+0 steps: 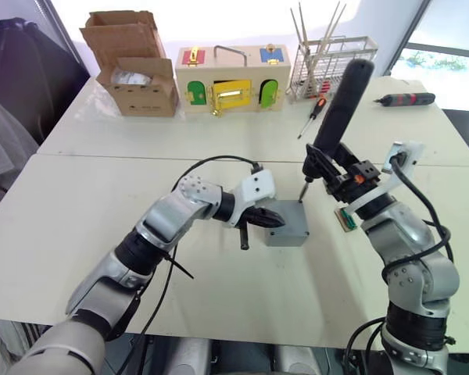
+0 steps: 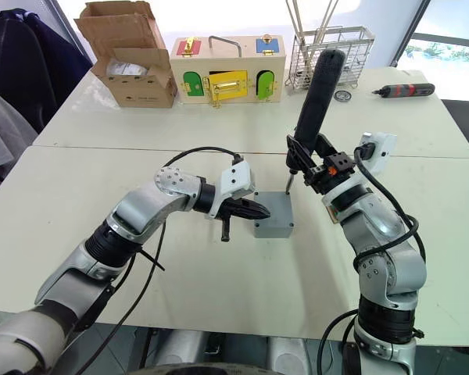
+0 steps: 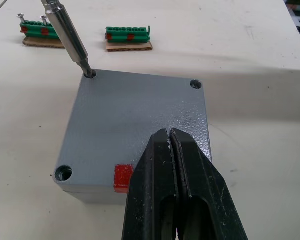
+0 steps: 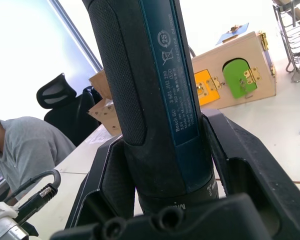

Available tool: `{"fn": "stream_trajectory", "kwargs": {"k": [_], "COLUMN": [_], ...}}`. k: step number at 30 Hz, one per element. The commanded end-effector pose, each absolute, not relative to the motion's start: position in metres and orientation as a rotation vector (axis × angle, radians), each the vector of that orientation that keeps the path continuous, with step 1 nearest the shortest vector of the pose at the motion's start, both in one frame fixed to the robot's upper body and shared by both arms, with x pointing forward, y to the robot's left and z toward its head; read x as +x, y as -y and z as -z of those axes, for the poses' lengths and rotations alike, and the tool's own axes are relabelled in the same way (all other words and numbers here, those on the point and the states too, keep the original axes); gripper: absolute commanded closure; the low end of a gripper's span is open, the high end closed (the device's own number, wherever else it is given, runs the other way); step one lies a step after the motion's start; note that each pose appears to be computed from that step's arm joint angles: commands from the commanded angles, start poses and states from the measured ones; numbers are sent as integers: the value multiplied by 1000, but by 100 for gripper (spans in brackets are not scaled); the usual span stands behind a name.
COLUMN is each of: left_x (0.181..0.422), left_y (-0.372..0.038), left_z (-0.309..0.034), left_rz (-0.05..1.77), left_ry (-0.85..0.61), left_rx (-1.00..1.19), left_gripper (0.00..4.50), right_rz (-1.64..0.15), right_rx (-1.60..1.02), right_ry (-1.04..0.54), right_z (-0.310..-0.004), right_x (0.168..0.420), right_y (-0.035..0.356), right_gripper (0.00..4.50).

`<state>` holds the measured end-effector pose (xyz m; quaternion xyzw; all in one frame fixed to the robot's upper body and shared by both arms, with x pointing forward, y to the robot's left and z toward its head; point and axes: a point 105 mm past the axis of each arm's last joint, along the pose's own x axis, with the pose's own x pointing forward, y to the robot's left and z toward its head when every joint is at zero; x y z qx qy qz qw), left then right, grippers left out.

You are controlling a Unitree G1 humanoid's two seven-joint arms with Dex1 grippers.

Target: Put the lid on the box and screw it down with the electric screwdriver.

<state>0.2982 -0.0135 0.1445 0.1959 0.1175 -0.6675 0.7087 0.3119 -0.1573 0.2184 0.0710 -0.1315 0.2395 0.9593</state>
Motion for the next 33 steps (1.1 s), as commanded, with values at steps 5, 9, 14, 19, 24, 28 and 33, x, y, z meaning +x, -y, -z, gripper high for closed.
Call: {"fn": "stream_trajectory", "kwargs": {"k": [5,9,14,19,24,28,33], "left_x": [300,300,300,301,299,299,299], "left_y": [9,9,10,11,13,13,12], "left_z": [-142,-140,-134,-121,-117,-115,-115], "left_rz": [1460,1460,1458,1447,1454,1455,1452], "left_ry": [-272,-277,-299,-346,-357,-359,-361], "left_rx": [444,444,454,455,445,451,444], "left_gripper": [450,450,450,450,450,450,450], "right_rz": [-511,-510,-517,-520,-511,-514,-514], "right_rx": [101,98,93,76,62,63,63], "right_ry": [271,262,225,184,155,130,132], "right_z": [-217,-214,-197,-176,-162,-152,-151], "right_x": [305,305,301,296,296,295,295], "right_y": [155,156,151,146,146,146,146], "right_gripper": [257,257,257,257,257,257,257]}}
